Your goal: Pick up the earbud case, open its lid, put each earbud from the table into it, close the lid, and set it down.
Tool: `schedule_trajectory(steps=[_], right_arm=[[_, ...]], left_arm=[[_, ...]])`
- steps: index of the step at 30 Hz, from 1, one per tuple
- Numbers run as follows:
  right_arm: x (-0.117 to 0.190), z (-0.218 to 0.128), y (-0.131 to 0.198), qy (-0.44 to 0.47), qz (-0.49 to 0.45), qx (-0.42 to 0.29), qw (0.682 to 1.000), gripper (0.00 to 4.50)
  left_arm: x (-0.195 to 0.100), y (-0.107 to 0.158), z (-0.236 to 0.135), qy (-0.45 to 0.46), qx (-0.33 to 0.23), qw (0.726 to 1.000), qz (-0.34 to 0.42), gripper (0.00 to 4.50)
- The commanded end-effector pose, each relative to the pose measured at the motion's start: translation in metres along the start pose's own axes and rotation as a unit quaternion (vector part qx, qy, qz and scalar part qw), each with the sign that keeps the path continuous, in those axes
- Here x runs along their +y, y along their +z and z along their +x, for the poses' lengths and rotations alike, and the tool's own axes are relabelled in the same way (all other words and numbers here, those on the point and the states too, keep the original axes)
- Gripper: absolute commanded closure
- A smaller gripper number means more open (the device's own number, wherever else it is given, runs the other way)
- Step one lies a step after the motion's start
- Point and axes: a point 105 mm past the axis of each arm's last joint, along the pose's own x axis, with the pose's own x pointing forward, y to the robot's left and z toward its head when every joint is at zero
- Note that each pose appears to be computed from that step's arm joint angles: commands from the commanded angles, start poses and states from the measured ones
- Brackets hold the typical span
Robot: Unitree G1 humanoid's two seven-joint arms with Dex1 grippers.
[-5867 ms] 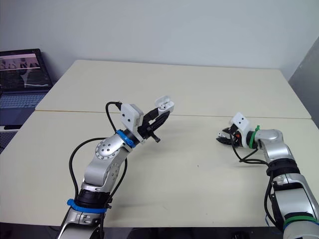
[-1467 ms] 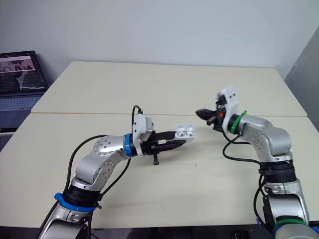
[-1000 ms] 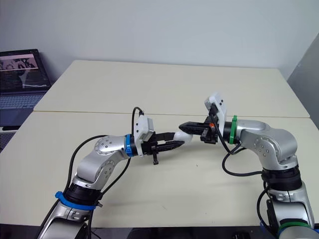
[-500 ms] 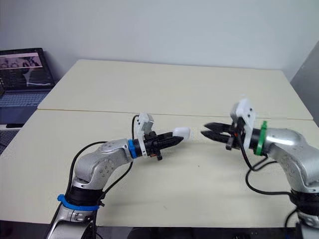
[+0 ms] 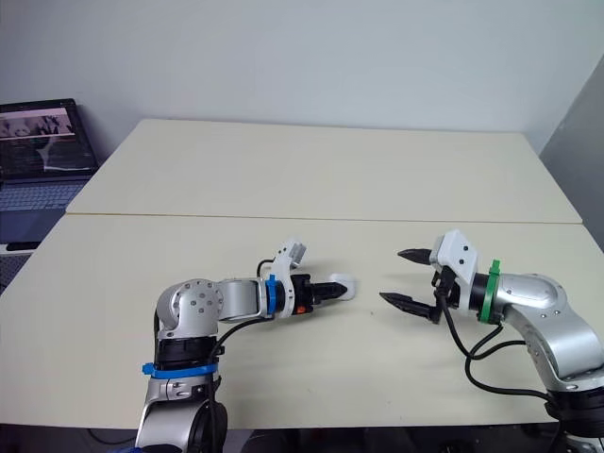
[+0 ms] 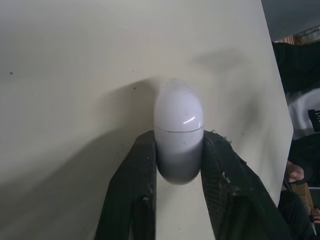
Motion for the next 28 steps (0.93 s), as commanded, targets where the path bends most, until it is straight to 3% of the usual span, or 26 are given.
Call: schedule_trajectory(steps=[1, 8, 10, 12, 14, 17, 19, 28], right_arm=[[-0.003, -0.001, 0.009, -0.004, -0.021, -0.012, 1.000, 0.00], [-0.009, -0.002, 0.005, 0.012, -0.026, -0.004, 1.000, 0.00], [-0.011, -0.003, 0.006, 0.016, -0.023, -0.007, 1.000, 0.00], [-0.013, -0.004, 0.007, 0.022, -0.015, -0.009, 1.000, 0.00], [-0.015, -0.006, 0.006, 0.026, -0.010, -0.008, 1.000, 0.00], [-0.023, -0.009, 0.006, 0.011, -0.007, -0.006, 1.000, 0.00], [-0.027, -0.011, 0.006, 0.001, -0.005, -0.006, 1.000, 0.00], [-0.028, -0.017, -0.001, -0.003, 0.002, 0.011, 1.000, 0.00]], left_arm=[[0.044, -0.013, -0.029, 0.102, 0.014, 0.994, -0.028, 1.88], [0.070, 0.006, -0.098, 0.180, -0.064, 0.981, 0.008, 0.03], [0.068, 0.034, -0.119, 0.184, -0.138, 0.970, 0.080, 0.03], [0.066, 0.068, -0.145, 0.195, -0.205, 0.936, 0.208, 0.03], [0.059, 0.087, -0.162, 0.191, -0.224, 0.892, 0.342, 0.03], [0.069, 0.100, -0.181, 0.229, -0.192, 0.816, 0.494, 0.03], [0.077, 0.099, -0.185, 0.243, -0.176, 0.790, 0.534, 0.03], [0.068, 0.088, -0.173, 0.168, -0.190, 0.822, 0.510, 0.03]])
